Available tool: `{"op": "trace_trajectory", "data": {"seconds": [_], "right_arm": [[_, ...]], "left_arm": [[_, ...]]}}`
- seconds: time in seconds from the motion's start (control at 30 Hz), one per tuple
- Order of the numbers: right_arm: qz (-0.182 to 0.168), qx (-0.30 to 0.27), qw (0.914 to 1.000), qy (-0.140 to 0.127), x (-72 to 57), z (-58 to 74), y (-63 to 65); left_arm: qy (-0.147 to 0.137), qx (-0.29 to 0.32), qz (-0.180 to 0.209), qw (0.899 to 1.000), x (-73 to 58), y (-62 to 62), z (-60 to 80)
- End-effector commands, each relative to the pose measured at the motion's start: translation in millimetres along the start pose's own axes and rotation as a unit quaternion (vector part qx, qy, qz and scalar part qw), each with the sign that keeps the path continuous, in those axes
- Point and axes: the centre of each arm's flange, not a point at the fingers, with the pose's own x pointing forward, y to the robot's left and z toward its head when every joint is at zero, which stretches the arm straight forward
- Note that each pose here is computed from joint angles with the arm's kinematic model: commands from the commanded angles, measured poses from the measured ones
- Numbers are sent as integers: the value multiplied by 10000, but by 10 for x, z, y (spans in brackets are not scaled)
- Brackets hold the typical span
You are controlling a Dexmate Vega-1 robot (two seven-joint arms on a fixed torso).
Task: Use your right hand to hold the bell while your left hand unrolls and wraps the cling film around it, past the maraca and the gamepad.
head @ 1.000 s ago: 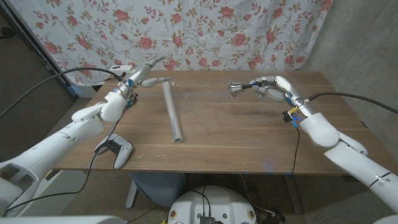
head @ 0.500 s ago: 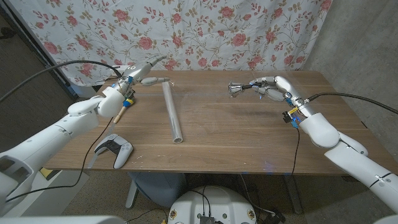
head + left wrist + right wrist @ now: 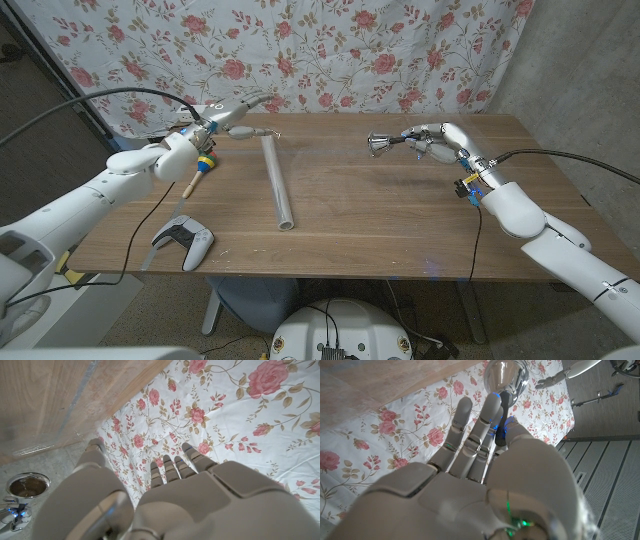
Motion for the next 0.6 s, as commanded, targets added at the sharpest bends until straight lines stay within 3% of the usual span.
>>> {"op": "trace_trajectory", "data": {"seconds": [0.03,0.17,0.53,0.6], "right_arm": [[13,-6,10000,41,10,-5,18],[15,-10,10000,36,15,-4,23],[33,-11,10000,47,40,-19,36],[33,4,10000,40,51,-20,40]], "left_arm": [[-306,537,-90,9980,74,51,-93],[-439,854,-255,9951,62,36,-115],[-322,995,-400,9937,-34,164,-247],[-257,971,-286,9945,-51,179,-263]]}}
